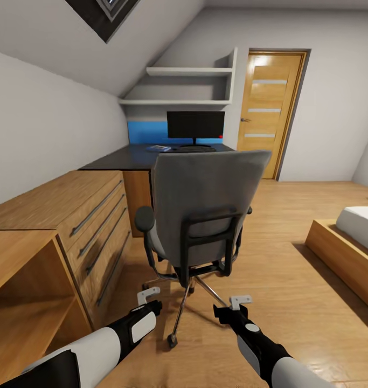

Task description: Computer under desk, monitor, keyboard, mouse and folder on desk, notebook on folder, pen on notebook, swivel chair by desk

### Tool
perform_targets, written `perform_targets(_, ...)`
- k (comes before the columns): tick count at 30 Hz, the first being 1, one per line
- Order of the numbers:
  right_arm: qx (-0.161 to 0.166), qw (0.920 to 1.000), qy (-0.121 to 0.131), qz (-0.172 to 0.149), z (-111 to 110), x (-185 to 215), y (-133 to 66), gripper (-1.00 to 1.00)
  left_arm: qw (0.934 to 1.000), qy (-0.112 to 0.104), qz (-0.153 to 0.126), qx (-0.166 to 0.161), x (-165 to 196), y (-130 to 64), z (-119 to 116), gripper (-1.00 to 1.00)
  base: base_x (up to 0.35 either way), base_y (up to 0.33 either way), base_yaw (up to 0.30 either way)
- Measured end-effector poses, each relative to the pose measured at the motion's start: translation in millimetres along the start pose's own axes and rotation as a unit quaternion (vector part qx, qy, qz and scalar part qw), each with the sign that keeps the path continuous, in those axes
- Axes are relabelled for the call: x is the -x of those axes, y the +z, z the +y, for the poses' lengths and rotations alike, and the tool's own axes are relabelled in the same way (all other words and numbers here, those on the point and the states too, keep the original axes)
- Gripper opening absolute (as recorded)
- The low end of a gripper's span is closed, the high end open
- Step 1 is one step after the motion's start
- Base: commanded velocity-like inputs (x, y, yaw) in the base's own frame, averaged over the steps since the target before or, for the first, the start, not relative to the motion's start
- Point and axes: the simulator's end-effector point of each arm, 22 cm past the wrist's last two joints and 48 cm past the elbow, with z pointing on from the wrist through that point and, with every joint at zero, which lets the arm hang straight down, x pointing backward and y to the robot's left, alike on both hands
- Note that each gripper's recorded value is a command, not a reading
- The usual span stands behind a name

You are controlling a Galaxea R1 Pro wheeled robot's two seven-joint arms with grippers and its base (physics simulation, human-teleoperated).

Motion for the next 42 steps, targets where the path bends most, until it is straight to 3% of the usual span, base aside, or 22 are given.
perform_targets(14,-0.003,1.0,0.003,-0.001,-5.9,-19.5,11.7,1.0,0.9996,0.004,0.027,0.008,-29.0,18.3,5.2,1.0,0.0,0.0,0.0)
perform_targets(24,-0.005,0.9994,0.005,-0.034,-6.7,-4.9,11.2,1.0,0.9996,0.003,0.028,0.007,-29.0,18.5,5.3,1.0,0.0,0.0,0.0)
perform_targets(42,-0.004,0.9993,0.005,-0.038,-6.3,-3.2,10.9,1.0,0.9996,0.002,0.029,0.007,-29.4,18.3,5.6,1.0,0.116,0.0,0.0)
